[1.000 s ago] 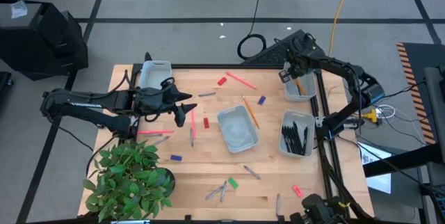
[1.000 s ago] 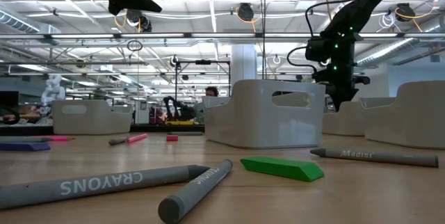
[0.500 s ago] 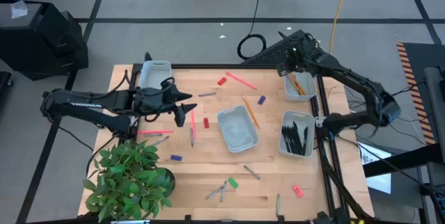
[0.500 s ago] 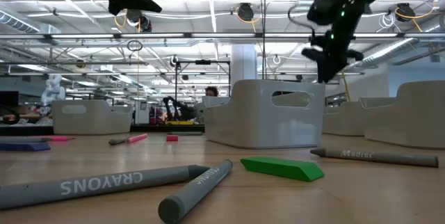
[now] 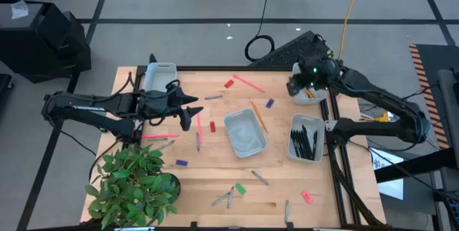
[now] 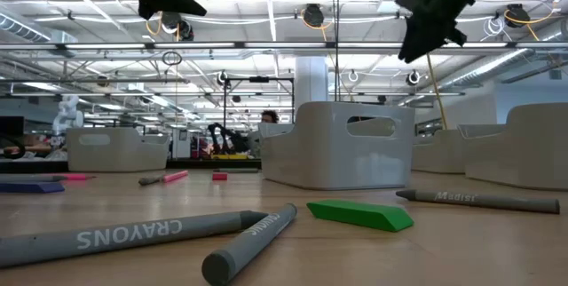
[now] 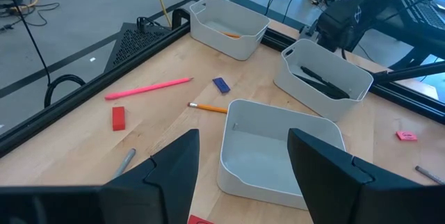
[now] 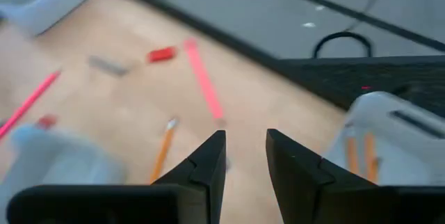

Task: Sort crayons/erasers/pens/pencils in bins
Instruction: Put the gray crayon into the bottom left gray bin

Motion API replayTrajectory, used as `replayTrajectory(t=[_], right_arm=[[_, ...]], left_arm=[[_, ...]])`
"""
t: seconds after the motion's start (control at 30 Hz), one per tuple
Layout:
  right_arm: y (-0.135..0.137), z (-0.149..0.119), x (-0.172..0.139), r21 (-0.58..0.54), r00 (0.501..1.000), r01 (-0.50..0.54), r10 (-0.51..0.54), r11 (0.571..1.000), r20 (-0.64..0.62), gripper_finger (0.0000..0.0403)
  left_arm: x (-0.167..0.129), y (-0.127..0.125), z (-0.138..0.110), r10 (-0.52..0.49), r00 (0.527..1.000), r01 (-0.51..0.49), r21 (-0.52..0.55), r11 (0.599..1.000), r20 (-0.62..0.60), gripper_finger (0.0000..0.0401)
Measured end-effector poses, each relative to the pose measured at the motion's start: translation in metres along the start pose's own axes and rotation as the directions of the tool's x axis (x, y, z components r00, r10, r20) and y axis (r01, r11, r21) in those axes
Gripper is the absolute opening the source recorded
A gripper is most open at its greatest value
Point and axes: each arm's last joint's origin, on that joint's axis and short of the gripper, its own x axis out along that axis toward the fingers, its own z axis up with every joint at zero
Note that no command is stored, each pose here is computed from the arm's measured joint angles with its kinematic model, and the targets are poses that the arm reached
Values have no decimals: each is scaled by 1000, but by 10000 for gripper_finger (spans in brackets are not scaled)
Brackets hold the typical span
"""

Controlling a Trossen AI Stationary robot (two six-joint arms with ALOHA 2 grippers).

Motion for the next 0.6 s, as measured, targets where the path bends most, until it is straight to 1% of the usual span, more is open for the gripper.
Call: replayTrajectory(t=[0.13,0.23,0.33,0.47,0.6], right_arm=[[19,-9,-10,-45,996,-89,88,995,-11,96],[28,-12,-15,-51,990,-141,141,989,-1,96],[33,-15,-20,-28,985,-173,173,984,-4,96],[39,-19,-25,54,978,-209,210,976,-2,96],[44,-24,-30,32,971,-239,240,970,-18,96]], left_arm=[[0,0,0,0,1000,0,0,1000,0,223],[0,0,0,0,1000,0,0,1000,0,223],[0,0,0,0,1000,0,0,1000,0,223],[0,0,0,0,1000,0,0,1000,0,223],[0,0,0,0,1000,0,0,1000,0,223]])
